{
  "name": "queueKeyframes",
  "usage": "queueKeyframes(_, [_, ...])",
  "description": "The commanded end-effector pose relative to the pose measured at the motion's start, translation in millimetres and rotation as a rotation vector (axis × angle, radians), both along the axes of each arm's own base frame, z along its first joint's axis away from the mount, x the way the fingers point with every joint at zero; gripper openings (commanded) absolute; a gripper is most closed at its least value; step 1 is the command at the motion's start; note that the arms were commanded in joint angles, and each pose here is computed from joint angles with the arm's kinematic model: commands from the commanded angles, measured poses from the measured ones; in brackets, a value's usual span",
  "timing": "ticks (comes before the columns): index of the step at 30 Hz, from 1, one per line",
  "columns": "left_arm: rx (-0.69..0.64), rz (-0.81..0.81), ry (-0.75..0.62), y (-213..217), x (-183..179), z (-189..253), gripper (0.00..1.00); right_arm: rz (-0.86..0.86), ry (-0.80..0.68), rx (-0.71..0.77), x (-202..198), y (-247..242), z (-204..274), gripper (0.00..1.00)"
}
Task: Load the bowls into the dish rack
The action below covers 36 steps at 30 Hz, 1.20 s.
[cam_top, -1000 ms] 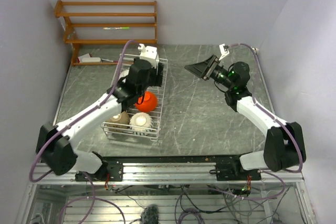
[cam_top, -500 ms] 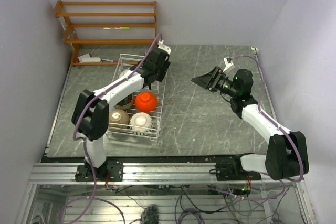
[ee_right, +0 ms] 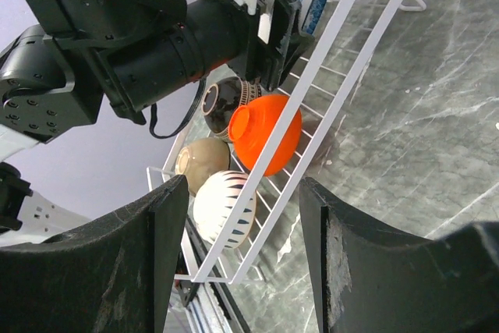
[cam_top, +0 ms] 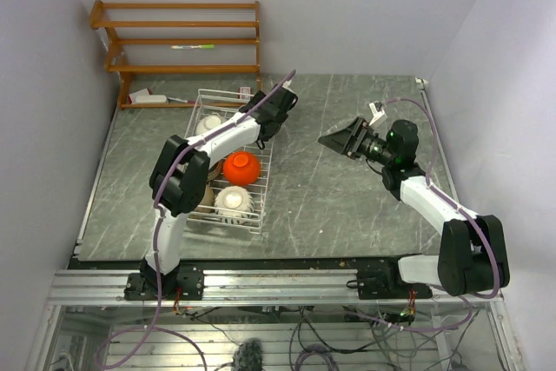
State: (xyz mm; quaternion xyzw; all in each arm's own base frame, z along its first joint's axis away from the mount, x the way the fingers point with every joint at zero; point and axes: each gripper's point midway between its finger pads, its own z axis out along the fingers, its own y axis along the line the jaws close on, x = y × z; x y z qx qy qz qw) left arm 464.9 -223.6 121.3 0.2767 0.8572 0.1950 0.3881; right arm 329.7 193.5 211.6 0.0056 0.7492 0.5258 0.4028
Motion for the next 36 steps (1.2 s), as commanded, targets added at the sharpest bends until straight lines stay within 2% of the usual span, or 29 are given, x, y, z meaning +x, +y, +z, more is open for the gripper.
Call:
queueKeyframes(1, [0.037, 0.016, -0.032, -0.6, 10.8, 9.4, 0.07, 0.011, -0.022, -0.001, -0.2, -2.3, -2.5, 0.58])
queueKeyframes(10, [0.012, -0.009, 0.065, -10.3, -6.8, -15.1, 0.08, 0.009, -0.017, 0.006, 0.0, -2.9, -2.6, 0.58])
queueKeyframes(19, [-0.061, -0.033, 0.094, -19.6, -20.3, -21.7, 0.21, 0.003, -0.022, -0.008, 0.2, -4.4, 0.8, 0.58])
queueKeyframes(27, [-0.046, -0.057, 0.098, -18.3, -32.3, -13.8, 0.20, -0.006, -0.024, -0.009, 0.8, -5.4, 2.9, 0.58])
queueKeyframes(32, [0.009, -0.056, 0.124, -7.0, -40.3, -21.9, 0.20, -0.010, -0.024, -0.013, 0.5, -6.1, 2.6, 0.58])
queueKeyframes(36, [0.001, -0.055, 0.149, -3.0, -51.2, -26.4, 0.21, -0.019, -0.026, -0.014, 1.1, -7.0, 4.6, 0.59])
